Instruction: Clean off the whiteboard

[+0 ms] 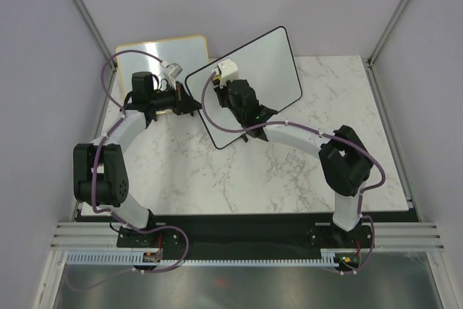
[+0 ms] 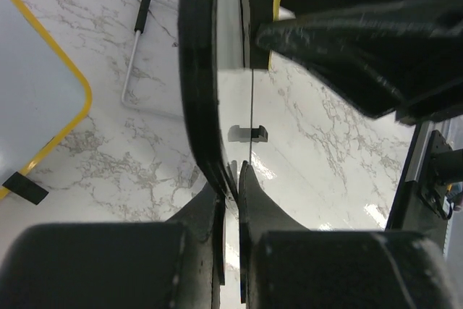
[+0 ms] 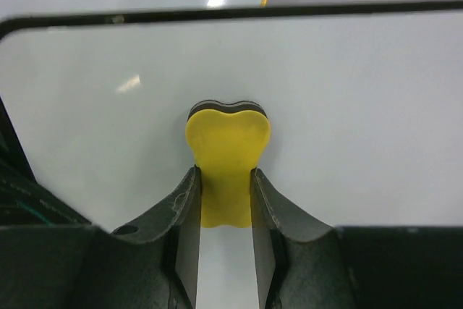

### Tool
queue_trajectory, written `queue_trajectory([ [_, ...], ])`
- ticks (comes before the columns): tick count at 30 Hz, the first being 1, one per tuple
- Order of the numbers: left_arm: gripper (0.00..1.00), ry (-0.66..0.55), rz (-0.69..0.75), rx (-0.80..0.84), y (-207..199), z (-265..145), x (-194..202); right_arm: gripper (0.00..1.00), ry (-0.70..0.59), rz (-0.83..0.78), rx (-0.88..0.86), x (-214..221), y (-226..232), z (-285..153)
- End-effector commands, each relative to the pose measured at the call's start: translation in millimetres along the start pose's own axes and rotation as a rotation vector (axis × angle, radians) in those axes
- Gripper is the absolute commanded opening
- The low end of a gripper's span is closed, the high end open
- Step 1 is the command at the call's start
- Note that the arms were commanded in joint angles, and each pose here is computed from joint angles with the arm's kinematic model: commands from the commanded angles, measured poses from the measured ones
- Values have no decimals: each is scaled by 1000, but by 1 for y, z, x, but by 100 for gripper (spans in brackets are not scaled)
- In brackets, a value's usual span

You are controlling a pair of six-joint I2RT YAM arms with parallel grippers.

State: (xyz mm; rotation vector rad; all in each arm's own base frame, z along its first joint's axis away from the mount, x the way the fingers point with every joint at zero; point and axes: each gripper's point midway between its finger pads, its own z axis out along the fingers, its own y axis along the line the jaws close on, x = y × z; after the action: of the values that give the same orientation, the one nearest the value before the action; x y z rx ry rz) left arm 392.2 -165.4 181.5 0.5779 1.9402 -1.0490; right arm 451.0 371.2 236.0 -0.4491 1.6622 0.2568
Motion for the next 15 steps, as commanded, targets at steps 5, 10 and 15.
queue_trajectory([
  [5, 2, 46, 89, 8, 2, 10, 14, 0, 220, 52, -85, 123, 41, -40],
  [10, 2, 47, 92, 7, 3, 10, 15, 0, 306, 61, -105, 163, 56, -60],
  [15, 2, 45, 92, 8, 2, 10, 14, 0, 336, 99, -107, 176, 60, -67],
])
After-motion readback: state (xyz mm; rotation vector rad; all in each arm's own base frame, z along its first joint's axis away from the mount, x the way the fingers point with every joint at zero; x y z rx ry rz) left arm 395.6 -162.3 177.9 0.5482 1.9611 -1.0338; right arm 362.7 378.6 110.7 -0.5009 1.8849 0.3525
